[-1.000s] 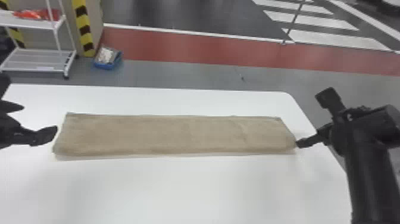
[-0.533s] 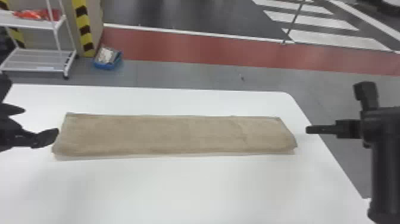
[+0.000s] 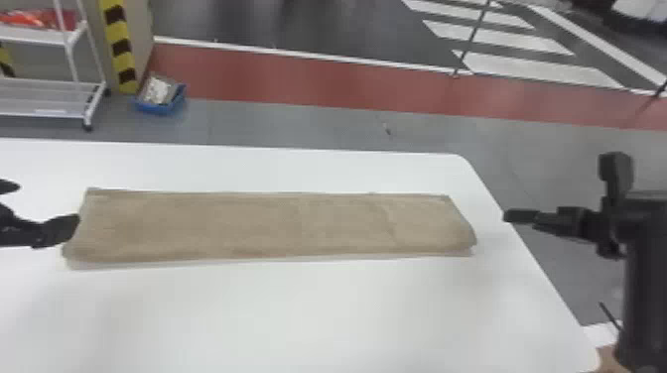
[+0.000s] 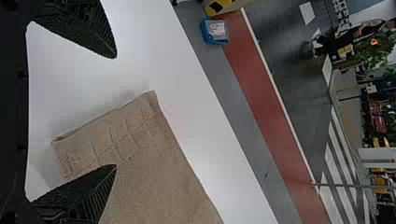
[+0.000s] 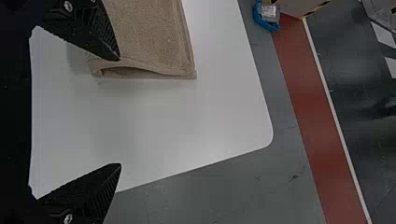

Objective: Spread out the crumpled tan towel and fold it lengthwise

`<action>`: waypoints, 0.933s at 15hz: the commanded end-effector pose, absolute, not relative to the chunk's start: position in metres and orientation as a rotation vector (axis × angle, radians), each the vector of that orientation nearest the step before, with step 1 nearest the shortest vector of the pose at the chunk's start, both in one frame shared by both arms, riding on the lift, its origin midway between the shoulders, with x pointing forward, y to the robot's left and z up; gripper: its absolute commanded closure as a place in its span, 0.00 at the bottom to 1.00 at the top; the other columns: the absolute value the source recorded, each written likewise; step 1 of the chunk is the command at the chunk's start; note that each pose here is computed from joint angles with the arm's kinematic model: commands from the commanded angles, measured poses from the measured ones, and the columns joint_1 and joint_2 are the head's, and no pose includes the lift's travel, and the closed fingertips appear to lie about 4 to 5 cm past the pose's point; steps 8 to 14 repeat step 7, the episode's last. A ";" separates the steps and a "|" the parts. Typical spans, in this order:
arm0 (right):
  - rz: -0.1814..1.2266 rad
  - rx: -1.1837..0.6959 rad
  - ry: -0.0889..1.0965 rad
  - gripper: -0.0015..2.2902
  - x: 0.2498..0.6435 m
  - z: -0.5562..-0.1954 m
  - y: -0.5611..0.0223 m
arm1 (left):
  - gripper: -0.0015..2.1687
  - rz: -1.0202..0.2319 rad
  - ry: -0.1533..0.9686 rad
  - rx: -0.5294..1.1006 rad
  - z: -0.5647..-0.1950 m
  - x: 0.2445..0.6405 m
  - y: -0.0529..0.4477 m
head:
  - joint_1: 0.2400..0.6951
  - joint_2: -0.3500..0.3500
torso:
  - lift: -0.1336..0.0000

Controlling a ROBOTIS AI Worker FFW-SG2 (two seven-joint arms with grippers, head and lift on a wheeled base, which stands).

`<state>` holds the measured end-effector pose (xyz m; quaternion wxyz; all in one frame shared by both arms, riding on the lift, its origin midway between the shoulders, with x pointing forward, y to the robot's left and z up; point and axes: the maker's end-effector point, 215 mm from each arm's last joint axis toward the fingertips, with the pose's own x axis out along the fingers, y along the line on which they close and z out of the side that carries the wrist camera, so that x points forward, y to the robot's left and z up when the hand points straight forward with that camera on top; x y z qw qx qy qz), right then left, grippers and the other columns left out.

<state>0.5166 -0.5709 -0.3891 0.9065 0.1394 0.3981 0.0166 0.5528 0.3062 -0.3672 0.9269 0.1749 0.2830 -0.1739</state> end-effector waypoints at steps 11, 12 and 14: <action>0.012 0.315 0.830 0.03 0.507 -0.399 -0.576 | 0.06 -0.360 0.614 0.320 -0.378 0.543 0.306 | 1.00 0.10 | 0.07; 0.012 0.315 0.830 0.03 0.507 -0.399 -0.576 | 0.06 -0.360 0.614 0.320 -0.378 0.543 0.306 | 1.00 0.10 | 0.07; 0.012 0.315 0.830 0.03 0.507 -0.399 -0.576 | 0.06 -0.360 0.614 0.320 -0.378 0.543 0.306 | 1.00 0.10 | 0.07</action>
